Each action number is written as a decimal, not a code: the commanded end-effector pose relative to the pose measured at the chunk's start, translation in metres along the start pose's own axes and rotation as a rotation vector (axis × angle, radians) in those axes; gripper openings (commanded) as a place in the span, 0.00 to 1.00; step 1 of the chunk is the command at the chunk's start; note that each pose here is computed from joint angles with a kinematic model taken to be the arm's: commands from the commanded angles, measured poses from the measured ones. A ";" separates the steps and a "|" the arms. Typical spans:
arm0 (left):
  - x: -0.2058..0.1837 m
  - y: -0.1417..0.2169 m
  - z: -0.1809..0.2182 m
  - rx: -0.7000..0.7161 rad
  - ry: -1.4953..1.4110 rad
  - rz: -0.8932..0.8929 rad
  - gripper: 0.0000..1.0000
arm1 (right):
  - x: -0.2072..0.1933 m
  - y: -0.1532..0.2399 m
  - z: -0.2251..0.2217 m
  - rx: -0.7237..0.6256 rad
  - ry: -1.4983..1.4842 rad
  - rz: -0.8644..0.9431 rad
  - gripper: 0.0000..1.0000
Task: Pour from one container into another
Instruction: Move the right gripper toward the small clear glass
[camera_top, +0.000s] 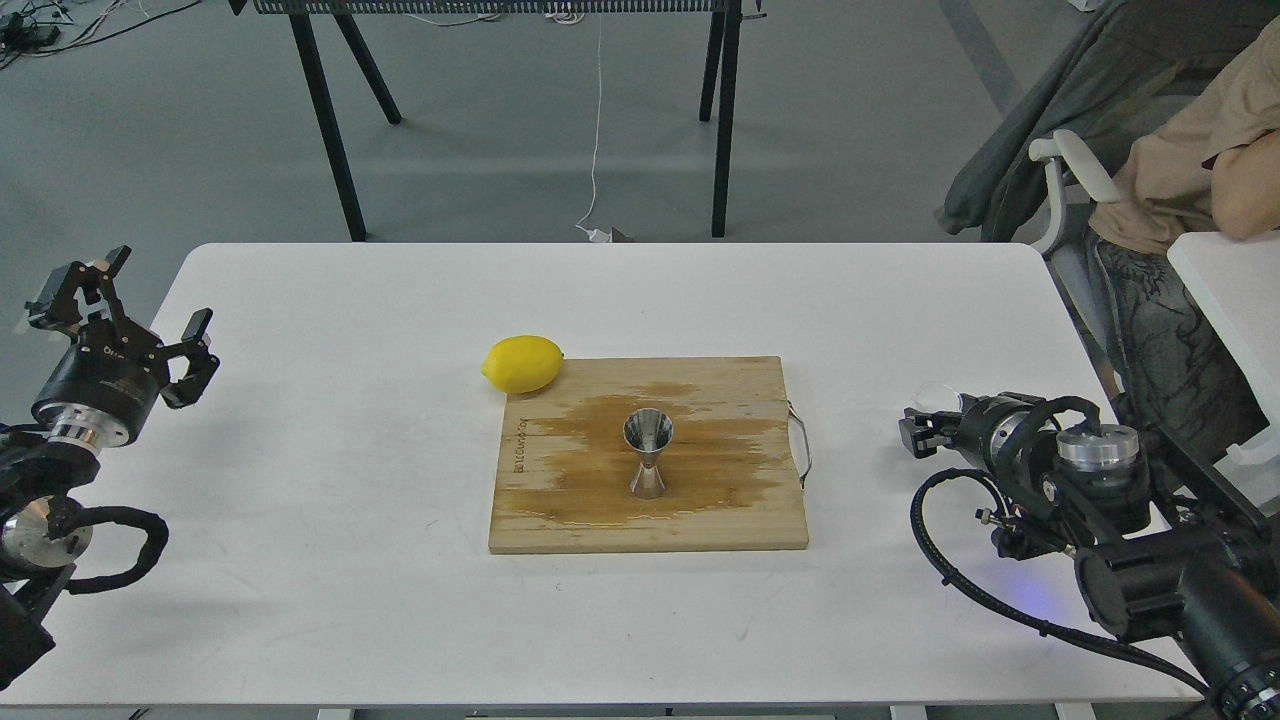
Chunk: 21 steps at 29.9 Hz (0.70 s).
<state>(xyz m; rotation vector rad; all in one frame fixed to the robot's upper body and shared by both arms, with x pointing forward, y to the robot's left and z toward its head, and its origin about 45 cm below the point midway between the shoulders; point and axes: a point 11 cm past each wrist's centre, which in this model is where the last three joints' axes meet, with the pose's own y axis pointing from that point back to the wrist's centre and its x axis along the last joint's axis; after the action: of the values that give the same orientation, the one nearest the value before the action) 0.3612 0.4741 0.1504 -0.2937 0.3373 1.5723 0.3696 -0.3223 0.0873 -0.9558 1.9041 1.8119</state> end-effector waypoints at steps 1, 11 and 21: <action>0.002 0.001 0.000 0.001 -0.003 0.007 0.98 | 0.002 0.000 -0.001 0.006 0.013 0.004 0.50; 0.003 0.001 0.000 0.002 -0.004 0.010 0.98 | 0.003 0.000 0.000 0.007 0.020 0.005 0.43; 0.003 0.001 0.000 0.002 -0.004 0.010 0.98 | -0.039 0.020 0.017 -0.013 0.105 -0.134 0.40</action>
<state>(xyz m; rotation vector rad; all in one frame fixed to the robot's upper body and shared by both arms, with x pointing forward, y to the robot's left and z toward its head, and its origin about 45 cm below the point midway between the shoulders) 0.3598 0.4774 0.1492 -0.2882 0.3366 1.5831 0.3759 -0.3052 0.1110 -1.1100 1.8714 1.7605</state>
